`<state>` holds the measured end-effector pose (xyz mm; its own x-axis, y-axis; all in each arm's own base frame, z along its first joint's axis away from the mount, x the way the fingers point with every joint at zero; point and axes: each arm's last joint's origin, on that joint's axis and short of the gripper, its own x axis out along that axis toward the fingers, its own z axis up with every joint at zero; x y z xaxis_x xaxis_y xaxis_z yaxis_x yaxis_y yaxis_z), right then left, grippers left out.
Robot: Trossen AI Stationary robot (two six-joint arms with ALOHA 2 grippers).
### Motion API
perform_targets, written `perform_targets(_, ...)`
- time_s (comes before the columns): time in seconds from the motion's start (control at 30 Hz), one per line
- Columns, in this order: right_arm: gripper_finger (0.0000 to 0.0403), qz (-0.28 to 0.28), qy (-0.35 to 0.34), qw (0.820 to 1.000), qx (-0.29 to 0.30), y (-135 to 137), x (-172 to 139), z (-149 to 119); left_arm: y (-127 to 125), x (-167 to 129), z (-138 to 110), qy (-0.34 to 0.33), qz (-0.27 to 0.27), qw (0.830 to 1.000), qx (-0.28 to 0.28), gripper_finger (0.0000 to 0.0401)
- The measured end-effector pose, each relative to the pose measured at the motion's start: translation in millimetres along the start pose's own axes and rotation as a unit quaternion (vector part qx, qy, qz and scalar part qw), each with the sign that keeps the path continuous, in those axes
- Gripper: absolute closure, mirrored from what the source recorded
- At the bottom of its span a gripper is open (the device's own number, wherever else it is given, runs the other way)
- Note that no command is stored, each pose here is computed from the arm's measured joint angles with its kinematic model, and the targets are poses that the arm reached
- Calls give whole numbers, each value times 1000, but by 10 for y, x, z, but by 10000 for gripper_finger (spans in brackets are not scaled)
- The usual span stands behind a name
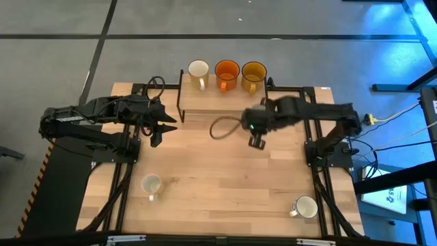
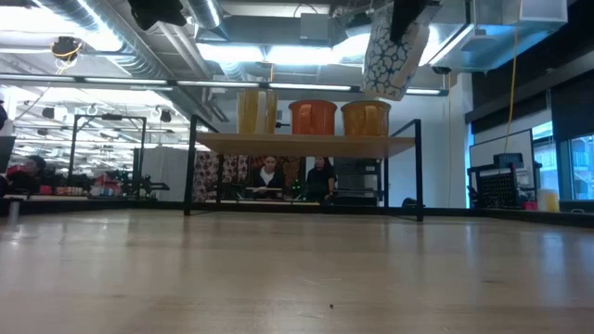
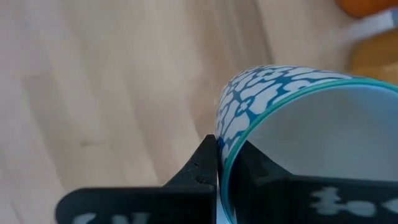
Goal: Place coffee mugs
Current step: Put the top blue patterned mug on the shelf
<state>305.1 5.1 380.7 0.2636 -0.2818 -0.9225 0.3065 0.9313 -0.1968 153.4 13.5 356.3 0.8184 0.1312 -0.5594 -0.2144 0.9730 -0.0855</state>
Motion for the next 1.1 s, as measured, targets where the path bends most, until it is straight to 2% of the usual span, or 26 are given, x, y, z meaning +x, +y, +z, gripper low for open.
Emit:
perform_targets(0.1,401,-13,27,999,27,-212,64,116,0,0,0,0,0,1000,0,270)
perform_targets(0.27,401,32,62,991,113,-570,226,223,1,-1,0,0,0,1000,0,270)
perform_targets(0.43,401,32,77,983,163,-811,338,251,1,0,-1,0,0,1000,0,270)
perform_targets(0.7,399,26,95,979,176,-989,529,306,1,-1,-1,0,0,1000,1,270)
perform_targets(1.1,393,24,79,981,175,-1044,638,349,1,0,0,0,1,1000,2,270)
